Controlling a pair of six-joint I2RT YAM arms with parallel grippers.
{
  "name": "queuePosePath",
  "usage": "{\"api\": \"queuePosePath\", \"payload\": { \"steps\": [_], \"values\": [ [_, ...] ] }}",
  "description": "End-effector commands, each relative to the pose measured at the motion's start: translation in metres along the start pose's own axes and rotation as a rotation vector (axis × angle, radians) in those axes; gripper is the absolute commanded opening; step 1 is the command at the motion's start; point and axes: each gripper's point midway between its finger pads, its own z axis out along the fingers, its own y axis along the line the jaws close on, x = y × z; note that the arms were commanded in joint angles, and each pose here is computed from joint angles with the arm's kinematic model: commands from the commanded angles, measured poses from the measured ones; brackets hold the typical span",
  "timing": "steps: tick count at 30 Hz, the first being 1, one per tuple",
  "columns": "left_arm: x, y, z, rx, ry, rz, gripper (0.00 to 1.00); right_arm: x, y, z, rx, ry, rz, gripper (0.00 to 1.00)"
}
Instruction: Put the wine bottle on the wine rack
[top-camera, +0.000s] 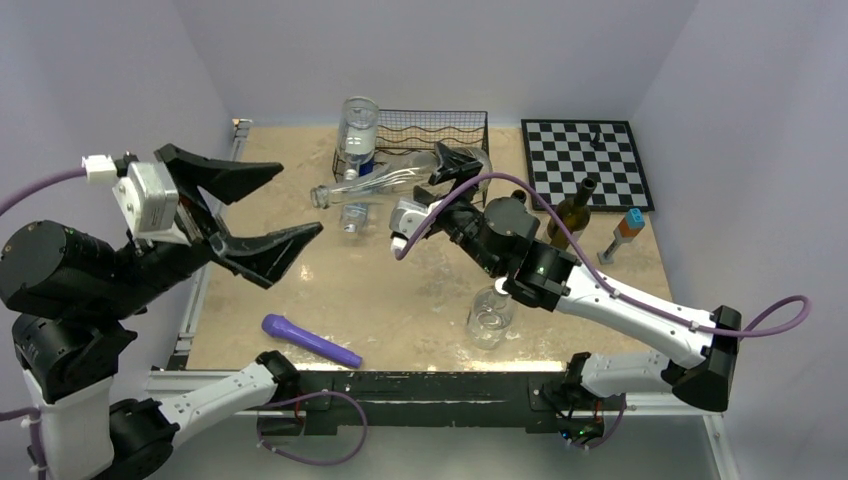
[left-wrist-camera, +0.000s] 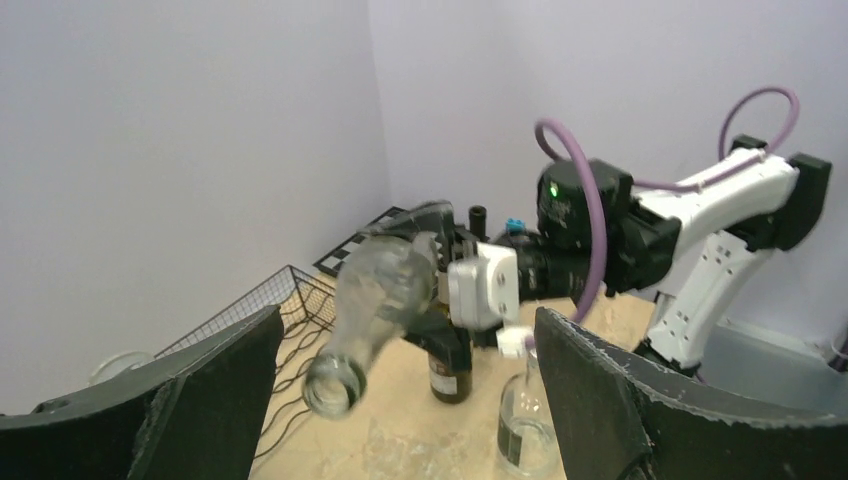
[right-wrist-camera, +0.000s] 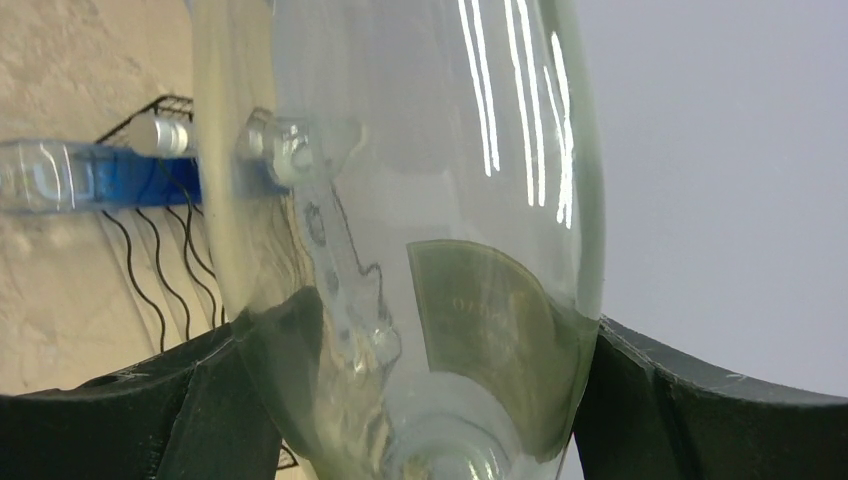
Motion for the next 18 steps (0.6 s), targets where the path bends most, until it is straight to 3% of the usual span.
{"api": "queuePosePath", "payload": {
  "steps": [1, 6, 12, 18],
  "values": [
    [0.008, 0.025, 0.030, -0.112, 0.086, -0.067, 0.99, -0.032, -0.073, -0.020, 0.245, -0.129, -0.055, 0.00],
    [0.037, 0.030, 0.050, -0.114, 0.232, -0.105, 0.99, -0.029, -0.065, -0.023, 0.244, -0.141, -0.127, 0.00],
    [0.083, 0.027, 0.057, -0.107, 0.486, -0.183, 0.97, -0.031, -0.058, -0.035, 0.180, -0.179, -0.083, 0.00],
    [0.112, 0.020, 0.049, -0.072, 0.597, -0.204, 0.89, -0.028, -0.054, -0.040, 0.175, -0.180, -0.110, 0.00]
  ]
}}
